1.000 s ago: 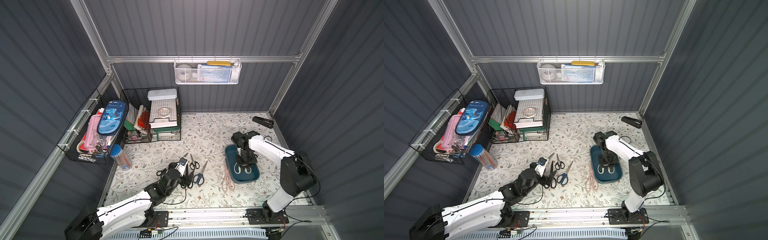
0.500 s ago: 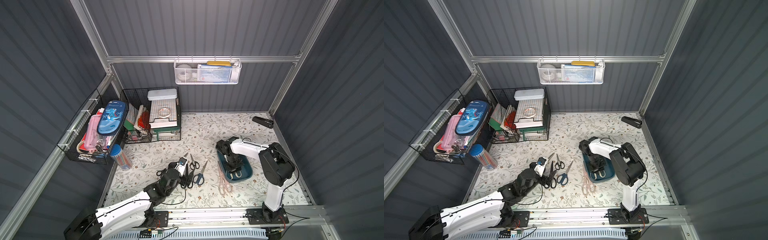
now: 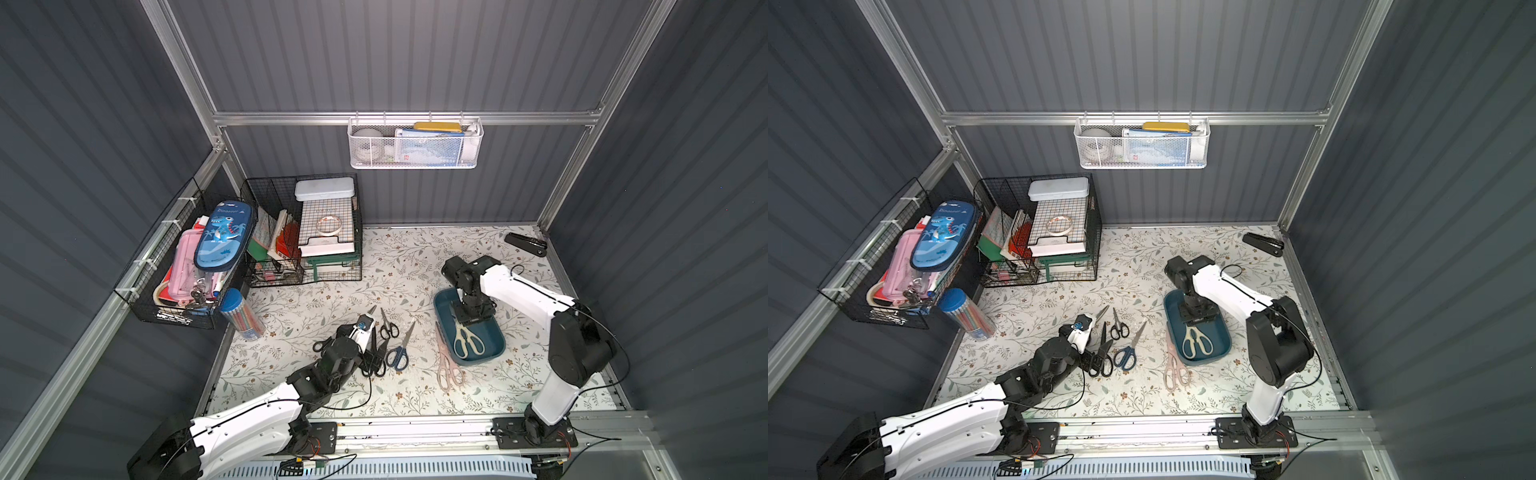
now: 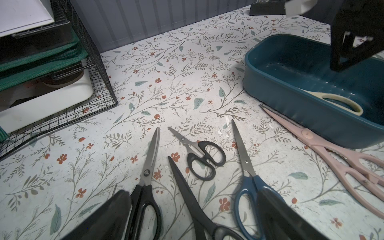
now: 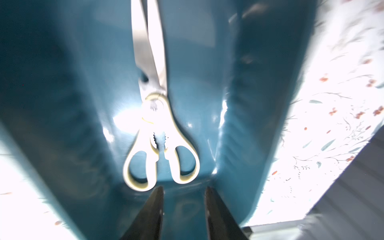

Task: Put the scissors into the storage box
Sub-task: Place the scissors in the storage box, then move the storage box to the center of the board.

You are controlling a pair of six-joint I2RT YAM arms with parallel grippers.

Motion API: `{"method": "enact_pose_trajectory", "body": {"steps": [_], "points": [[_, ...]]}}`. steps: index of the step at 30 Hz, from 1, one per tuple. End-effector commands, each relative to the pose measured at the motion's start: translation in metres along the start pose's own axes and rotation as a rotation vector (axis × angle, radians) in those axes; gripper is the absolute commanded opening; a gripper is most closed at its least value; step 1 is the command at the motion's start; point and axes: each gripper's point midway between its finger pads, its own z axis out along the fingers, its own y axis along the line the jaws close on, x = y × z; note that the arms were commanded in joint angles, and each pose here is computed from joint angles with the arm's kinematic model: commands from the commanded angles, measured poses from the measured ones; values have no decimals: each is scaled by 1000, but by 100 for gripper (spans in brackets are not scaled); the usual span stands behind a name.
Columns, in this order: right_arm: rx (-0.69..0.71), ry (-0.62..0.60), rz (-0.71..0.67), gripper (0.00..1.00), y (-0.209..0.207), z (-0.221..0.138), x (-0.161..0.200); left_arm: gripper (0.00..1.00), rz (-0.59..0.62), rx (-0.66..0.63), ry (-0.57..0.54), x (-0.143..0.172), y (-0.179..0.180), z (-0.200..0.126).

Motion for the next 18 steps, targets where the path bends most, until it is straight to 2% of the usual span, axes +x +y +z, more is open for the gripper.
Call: {"method": "enact_pose_trajectory", "body": {"steps": [1, 4, 6, 8, 13, 18], "points": [[-212, -52, -50, 35, 41, -26, 4, 100, -19, -14, -13, -6, 3, -3], [-288, -145, -157, 36, 82, -38, 12, 99, -28, -18, -27, -8, 4, -5], [-305, -165, -176, 37, 99, -36, 14, 99, -31, -18, -34, -9, 5, -6], [-289, -145, -163, 38, 104, -27, 12, 99, -29, -17, -34, -9, 5, -6], [-126, -64, -106, 38, 98, 3, -7, 100, -23, -17, -26, -8, 4, -5], [-90, -20, -104, 35, 109, 28, -22, 99, -28, -23, -25, -8, 5, -5]]}}
